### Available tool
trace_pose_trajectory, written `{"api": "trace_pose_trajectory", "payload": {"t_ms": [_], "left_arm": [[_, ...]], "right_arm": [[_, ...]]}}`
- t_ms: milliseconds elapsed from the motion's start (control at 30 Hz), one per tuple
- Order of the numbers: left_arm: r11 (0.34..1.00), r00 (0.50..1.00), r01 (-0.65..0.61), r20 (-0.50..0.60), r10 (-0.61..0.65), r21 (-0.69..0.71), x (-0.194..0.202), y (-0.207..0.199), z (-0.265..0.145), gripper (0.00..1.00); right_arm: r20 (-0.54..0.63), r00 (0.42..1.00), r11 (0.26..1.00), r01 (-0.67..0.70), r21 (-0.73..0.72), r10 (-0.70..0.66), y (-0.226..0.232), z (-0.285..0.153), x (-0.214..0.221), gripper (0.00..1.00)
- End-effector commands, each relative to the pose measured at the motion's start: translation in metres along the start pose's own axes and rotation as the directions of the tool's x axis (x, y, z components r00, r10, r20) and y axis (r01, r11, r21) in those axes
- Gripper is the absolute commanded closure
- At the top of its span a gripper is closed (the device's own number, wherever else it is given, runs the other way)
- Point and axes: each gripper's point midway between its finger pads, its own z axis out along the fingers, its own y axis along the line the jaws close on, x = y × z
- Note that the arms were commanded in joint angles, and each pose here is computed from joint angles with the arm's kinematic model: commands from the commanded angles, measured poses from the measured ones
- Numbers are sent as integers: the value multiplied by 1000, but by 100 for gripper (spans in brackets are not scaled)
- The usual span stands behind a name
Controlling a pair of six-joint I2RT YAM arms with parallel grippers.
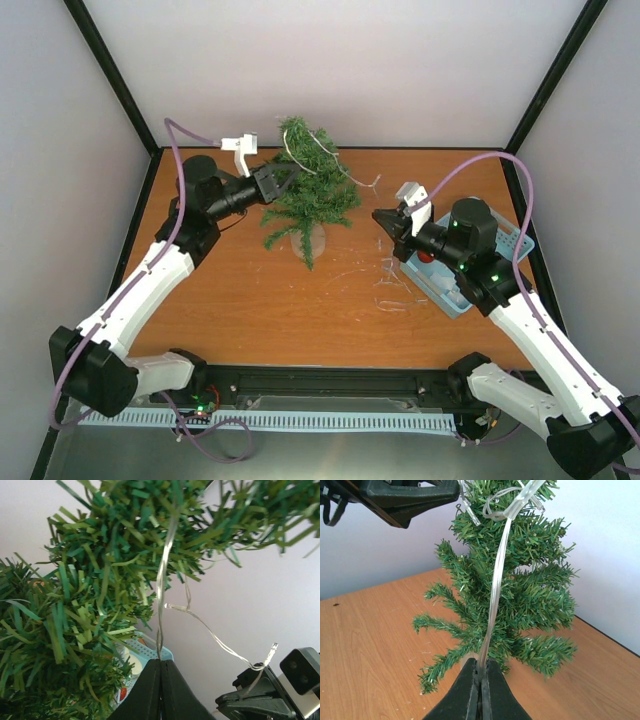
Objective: Decorate the small christmas tree
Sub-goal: Wrap the decoration item around the Christmas tree.
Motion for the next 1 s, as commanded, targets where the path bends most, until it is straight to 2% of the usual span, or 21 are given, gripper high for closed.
{"api": "trace_pose_trajectory", "payload": {"t_ms": [0,233,433,533,733,967], "left_arm": [[999,998,-42,55,40,22,-19,-12,5,99],[999,998,-42,52,44,-31,-15,3,7,99],[999,999,-36,33,38,-36,-8,-2,-3,99],[998,998,-41,42,43,-53,-2,-2,-16,88],[991,994,-92,51,97,-98,6,-3,-36,55],[978,981,-196,-5,196,-65,19,-15,-47,36]], "right_arm": [[20,998,997,-65,-32,66,4,4,2,97],[-53,983,982,-178,-59,175,9,19,24,97],[19,972,969,-233,-82,235,14,12,8,97],[54,965,963,-252,-97,258,15,8,-3,97],[56,962,963,-265,-52,268,7,8,-5,97],[85,944,947,-312,-80,318,10,6,-14,97]]}}
